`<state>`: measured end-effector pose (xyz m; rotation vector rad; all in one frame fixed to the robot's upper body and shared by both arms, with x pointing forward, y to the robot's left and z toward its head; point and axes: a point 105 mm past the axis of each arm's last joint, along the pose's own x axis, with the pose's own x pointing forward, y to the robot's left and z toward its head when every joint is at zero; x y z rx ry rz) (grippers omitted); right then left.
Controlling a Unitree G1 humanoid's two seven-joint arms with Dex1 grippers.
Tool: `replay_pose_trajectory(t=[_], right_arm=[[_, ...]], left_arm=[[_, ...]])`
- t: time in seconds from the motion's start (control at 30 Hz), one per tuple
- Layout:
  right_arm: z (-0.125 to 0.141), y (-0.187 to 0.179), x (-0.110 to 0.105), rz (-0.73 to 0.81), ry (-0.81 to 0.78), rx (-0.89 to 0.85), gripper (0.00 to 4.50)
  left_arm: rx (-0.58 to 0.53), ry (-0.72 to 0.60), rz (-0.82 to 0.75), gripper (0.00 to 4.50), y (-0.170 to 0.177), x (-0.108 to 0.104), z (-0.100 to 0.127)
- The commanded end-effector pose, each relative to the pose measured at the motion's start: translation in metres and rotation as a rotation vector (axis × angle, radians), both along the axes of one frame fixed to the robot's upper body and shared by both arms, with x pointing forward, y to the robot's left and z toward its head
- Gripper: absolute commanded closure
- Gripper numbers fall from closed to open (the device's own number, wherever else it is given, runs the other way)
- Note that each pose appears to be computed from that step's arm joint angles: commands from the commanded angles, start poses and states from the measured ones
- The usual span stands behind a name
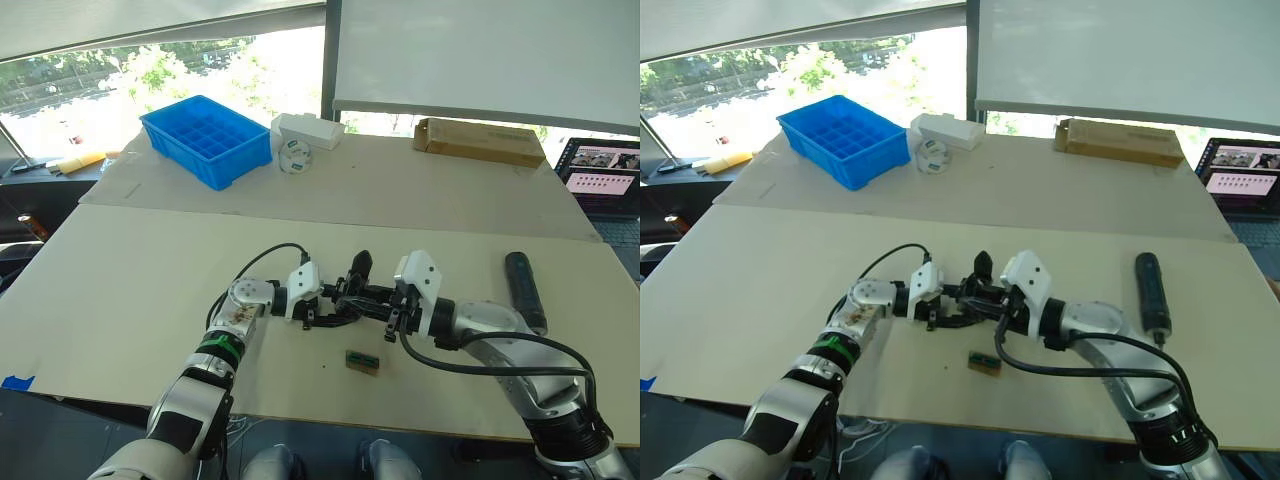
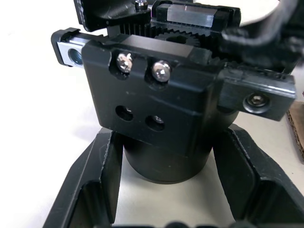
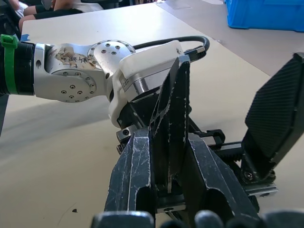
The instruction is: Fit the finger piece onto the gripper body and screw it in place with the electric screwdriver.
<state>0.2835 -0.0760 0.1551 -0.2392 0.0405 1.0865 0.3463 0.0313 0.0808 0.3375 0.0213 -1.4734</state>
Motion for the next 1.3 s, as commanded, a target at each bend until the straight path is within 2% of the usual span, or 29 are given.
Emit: replay_pose_trajectory(t=[0.03,0.57,0.93,1.2,1.3], right_arm=[[0.013,0.004,-0.002,0.025,-0.068,0.012,4.11],[-0.006,0.003,-0.004,0.051,0.053,-0.072,4.11],[-0.023,-0.013,0.016,-0.044,0.202,-0.103,4.11],[-0.037,-0.021,0.023,-0.063,0.210,-0.167,4.11],[-0.041,-0.017,0.017,-0.022,0.209,-0.214,4.11]], left_arm=[[0.017,0.042,-0.041,2.21,-0.009,-0.010,-0.011],[0.031,0.064,-0.070,2.21,-0.008,-0.016,-0.013],[0.036,0.072,-0.083,2.21,-0.008,-0.019,-0.015],[0.025,0.069,-0.072,2.21,-0.011,-0.018,-0.014],[0.019,0.066,-0.065,2.21,-0.012,-0.017,-0.014]])
